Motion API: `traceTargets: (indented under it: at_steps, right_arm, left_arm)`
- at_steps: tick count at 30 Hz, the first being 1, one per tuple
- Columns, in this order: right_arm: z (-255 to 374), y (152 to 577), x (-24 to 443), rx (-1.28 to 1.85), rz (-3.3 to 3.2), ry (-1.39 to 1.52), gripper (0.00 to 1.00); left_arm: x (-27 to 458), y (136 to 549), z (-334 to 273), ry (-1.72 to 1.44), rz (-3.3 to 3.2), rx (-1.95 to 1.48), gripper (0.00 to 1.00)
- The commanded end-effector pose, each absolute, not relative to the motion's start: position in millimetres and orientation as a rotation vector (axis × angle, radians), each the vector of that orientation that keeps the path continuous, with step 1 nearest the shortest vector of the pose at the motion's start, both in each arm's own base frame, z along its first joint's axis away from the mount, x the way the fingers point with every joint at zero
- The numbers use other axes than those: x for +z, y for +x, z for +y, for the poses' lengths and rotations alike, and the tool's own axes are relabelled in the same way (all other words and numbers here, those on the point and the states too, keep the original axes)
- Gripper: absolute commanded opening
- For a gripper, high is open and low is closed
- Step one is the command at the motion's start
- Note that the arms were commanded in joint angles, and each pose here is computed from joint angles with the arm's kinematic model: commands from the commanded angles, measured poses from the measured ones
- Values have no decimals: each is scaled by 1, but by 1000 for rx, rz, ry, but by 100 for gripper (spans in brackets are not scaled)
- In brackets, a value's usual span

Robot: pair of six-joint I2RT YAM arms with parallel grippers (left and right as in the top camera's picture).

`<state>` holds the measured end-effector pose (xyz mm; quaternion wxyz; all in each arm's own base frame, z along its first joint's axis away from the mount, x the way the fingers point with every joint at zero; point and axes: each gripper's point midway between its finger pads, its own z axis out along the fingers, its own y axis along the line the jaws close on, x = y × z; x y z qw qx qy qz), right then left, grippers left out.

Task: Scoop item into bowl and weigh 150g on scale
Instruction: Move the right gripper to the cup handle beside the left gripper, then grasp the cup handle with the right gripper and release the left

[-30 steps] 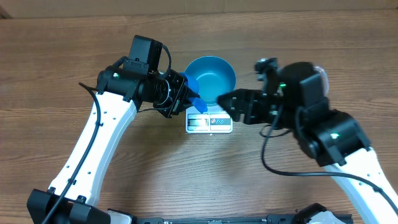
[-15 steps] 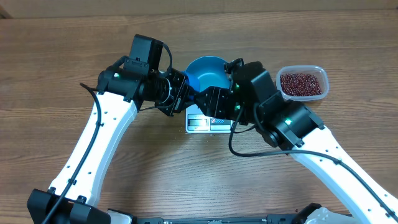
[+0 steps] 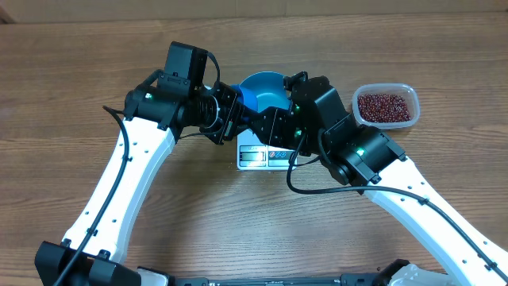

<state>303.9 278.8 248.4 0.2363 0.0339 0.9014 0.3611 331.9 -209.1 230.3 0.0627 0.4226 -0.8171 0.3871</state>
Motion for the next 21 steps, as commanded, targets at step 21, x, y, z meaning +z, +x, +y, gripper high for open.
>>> traceTargets:
  at_steps: [21]
  right_arm:
    - [272, 322, 262, 929, 2387, 174, 23]
  left_arm:
    - [238, 340, -218, 1351, -2463, 1198, 4]
